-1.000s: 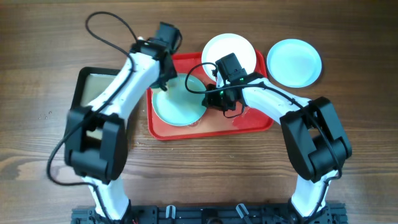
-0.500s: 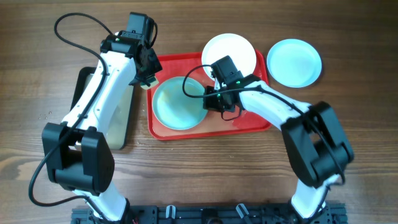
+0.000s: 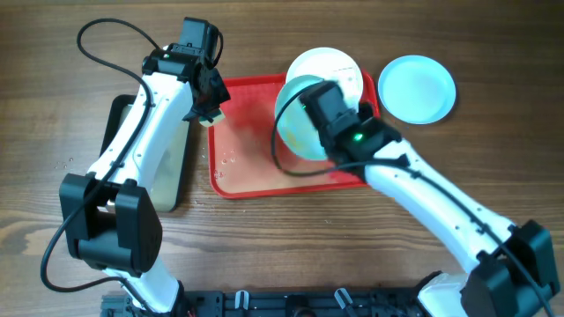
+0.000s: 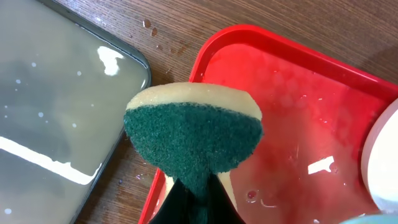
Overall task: Clean dirty plates on tray and stack at the side
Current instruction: 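Lift the second light-blue plate with the right gripper, then stack the second light-blue plate onto the first plate right of the tray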
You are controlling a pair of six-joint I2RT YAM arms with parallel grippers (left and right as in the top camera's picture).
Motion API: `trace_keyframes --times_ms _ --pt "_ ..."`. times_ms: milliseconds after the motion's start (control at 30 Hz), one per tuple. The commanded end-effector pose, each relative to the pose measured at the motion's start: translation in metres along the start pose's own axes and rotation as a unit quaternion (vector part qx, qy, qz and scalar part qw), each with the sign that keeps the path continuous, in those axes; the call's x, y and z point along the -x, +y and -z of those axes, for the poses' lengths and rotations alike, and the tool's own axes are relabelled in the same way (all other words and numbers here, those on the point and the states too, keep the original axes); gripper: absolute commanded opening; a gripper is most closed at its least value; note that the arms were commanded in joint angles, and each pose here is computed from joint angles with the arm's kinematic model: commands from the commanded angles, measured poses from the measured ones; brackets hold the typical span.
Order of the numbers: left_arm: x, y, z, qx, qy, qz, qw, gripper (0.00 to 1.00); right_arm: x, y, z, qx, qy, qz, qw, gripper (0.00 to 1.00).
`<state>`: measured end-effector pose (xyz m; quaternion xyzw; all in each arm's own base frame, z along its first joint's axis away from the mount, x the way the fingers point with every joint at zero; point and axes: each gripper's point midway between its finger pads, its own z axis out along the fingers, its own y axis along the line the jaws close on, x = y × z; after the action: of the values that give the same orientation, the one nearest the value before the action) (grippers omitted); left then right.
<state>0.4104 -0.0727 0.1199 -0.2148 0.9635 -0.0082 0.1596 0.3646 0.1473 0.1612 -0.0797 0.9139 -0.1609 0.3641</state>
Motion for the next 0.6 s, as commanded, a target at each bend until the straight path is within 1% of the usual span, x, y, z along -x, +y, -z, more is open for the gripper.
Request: trace_keyframes --times_ms 0,67,167,267,467,533,567 --pt "0.006 -0.005 0.012 -0.015 -0.013 -0.008 1.000 0.04 0.034 -0.025 0.048 -0.151 -0.108 0.057 0.981 0.04" --pt "0.006 -0.005 0.012 -0.015 -0.013 -0.008 1.000 0.04 0.053 -0.023 0.084 -0.221 -0.171 0.077 0.957 0.04" --pt "0.006 -0.005 0.011 -0.014 -0.012 -0.009 1.000 0.04 0.066 -0.015 0.106 -0.246 -0.200 0.101 0.943 0.04" --pt "0.006 -0.005 0.011 -0.014 -0.012 -0.009 1.000 0.04 0.074 -0.014 0.121 -0.266 -0.215 0.099 0.934 0.04" --pt "0.006 -0.005 0.011 -0.014 -0.012 -0.009 1.000 0.04 0.077 -0.009 0.121 -0.252 -0.221 0.094 0.937 0.04" --pt "0.006 -0.005 0.011 -0.014 -0.012 -0.009 1.000 0.04 0.074 0.004 0.113 -0.212 -0.219 0.112 0.946 0.04" --pt "0.006 -0.005 0.011 -0.014 -0.012 -0.009 1.000 0.04 0.068 0.017 0.105 -0.171 -0.211 0.125 0.954 0.04"
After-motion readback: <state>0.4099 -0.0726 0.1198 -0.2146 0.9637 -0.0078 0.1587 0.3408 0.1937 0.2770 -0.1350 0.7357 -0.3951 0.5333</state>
